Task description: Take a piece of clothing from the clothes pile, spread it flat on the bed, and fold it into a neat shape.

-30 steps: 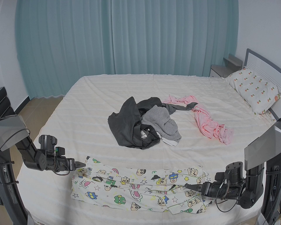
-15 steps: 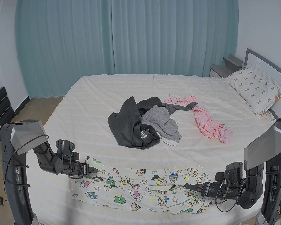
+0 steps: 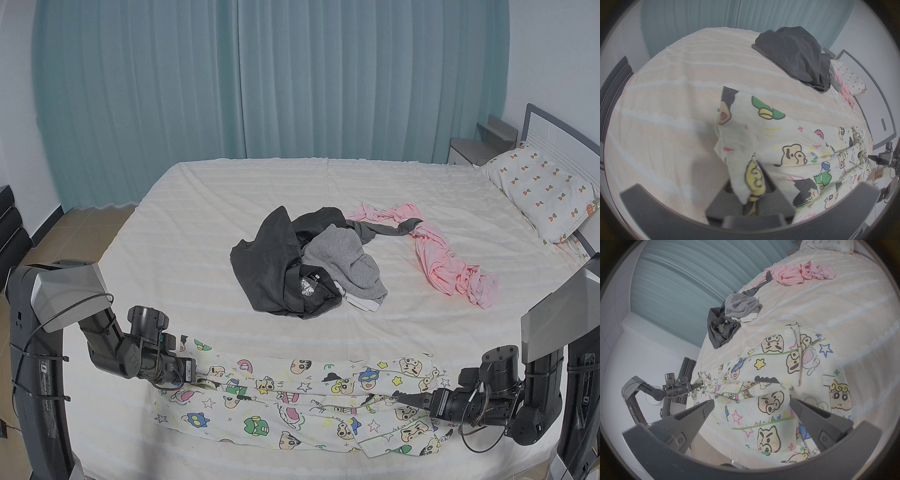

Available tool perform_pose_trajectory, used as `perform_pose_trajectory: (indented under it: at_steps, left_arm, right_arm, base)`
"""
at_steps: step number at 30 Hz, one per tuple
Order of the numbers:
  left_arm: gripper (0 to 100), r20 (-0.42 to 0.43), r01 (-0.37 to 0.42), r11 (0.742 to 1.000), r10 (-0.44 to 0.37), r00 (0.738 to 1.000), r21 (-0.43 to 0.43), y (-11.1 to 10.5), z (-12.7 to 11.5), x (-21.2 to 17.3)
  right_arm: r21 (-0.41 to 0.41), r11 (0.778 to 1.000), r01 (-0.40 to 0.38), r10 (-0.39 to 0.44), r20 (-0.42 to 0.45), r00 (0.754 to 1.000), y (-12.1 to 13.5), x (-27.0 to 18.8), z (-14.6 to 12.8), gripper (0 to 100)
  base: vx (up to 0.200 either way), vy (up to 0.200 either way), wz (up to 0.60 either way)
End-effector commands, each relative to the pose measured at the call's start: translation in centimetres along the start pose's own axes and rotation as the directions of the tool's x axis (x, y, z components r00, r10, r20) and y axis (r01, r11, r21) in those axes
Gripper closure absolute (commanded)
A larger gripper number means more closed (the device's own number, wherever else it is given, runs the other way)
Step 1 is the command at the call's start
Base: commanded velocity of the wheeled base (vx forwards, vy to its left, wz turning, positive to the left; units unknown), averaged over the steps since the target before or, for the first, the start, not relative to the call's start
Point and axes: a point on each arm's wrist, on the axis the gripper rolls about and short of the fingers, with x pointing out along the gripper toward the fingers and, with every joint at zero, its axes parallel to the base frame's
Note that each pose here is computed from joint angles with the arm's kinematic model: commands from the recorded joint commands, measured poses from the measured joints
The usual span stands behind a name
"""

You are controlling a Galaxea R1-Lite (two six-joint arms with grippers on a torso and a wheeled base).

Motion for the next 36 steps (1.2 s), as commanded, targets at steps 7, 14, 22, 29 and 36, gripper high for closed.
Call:
perform_pose_trajectory:
  at_steps: [7, 14, 22, 29, 36]
  left_arm:
    - [100, 0.064, -0.012, 1.000, 0.012, 0.998, -0.001, 0.1, 1.4, -1.7]
    - [100, 0.114, -0.106, 0.994, 0.108, 0.988, -0.022, 1.3, 2.4, -3.1]
    - [100, 0.120, -0.118, 0.992, 0.122, 0.985, -0.040, 2.1, 2.8, -4.6]
    - [100, 0.121, -0.120, 0.992, 0.124, 0.985, -0.045, 2.3, 2.9, -4.4]
    - [100, 0.100, -0.124, 0.991, 0.129, 0.987, -0.052, 2.7, 2.4, -3.8]
  right_arm:
    - [-0.002, 1.000, -0.010, 0.010, 0.015, 1.000, 0.1, -0.1, 0.2, 0]
    - [0.003, 1.000, -0.006, 0.006, 0.022, 1.000, -0.1, -0.1, 0.4, 0]
    - [0.004, 1.000, -0.006, 0.006, 0.025, 1.000, -0.1, -0.1, 0.4, 0]
    - [0.004, 1.000, -0.006, 0.006, 0.025, 1.000, -0.1, -0.2, 0.4, 0]
    - [0.004, 1.000, -0.004, 0.004, 0.023, 1.000, -0.1, -0.1, 0.4, 0]
  base:
    - [0.000, 0.000, 0.00]
    - [0.000, 0.000, 0.00]
    - [0.000, 0.000, 0.00]
    - [0.000, 0.000, 0.00]
    - [0.000, 0.000, 0.00]
